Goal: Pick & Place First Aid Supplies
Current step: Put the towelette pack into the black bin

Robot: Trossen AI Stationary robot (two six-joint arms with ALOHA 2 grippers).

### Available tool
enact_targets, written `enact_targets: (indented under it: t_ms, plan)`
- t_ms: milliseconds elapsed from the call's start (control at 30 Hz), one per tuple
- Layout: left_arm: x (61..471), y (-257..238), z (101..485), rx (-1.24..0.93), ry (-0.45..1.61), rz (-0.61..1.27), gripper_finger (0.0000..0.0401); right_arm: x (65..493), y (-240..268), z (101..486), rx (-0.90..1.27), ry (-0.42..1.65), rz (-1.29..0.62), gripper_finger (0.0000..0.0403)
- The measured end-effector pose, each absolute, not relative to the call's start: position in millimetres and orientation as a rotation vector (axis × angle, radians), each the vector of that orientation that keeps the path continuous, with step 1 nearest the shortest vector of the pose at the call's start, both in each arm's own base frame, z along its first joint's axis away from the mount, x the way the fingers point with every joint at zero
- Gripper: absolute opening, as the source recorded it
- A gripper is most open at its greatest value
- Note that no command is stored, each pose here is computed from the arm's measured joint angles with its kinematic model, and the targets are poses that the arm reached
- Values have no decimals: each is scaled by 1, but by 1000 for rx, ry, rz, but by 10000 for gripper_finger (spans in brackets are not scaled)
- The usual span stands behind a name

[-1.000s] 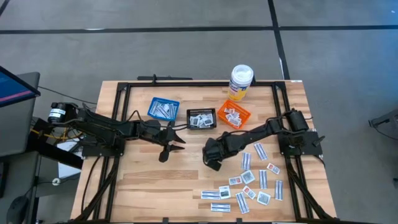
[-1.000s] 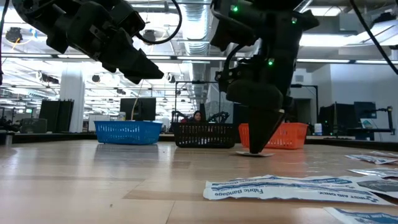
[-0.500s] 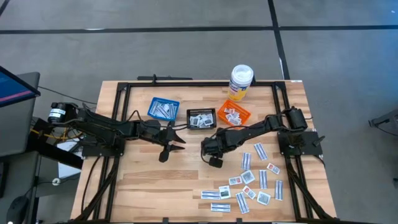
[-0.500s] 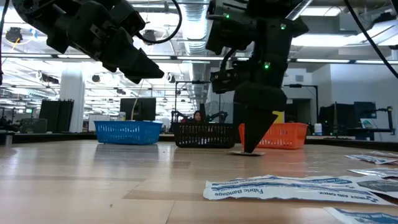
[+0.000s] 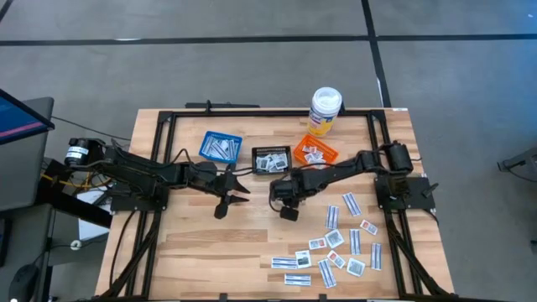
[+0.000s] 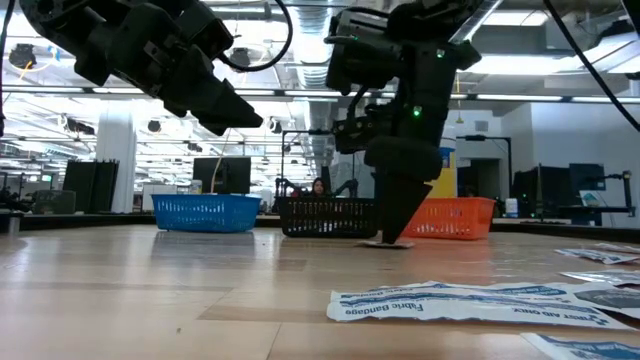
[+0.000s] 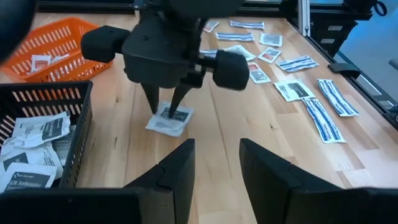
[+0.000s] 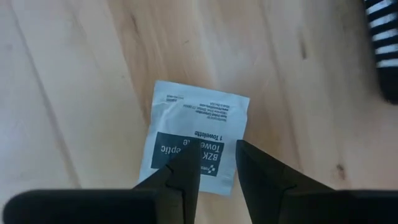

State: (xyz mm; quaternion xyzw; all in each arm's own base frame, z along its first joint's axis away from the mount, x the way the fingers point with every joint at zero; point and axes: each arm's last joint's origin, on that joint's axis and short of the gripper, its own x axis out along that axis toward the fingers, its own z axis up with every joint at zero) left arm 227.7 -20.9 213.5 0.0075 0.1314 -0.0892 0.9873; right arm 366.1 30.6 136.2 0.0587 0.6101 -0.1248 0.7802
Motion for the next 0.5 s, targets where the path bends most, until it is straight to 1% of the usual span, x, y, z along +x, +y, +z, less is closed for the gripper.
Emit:
enact_targets:
  t_ms: [133,200,367,500]
  plan:
    - [227,-21,212,15,284,-179,126,366,31,143,203,1390,-224,98]
    - [227,-21,212,15,284,-180,126,367,34,151,198,1416,-206,98]
    - [227,-21,211,15,285,-180,126,373,40,166,155,1410,-191,98]
    - [227,-21,211,15,286,-180,126,376,40,168,187,1386,-196,98]
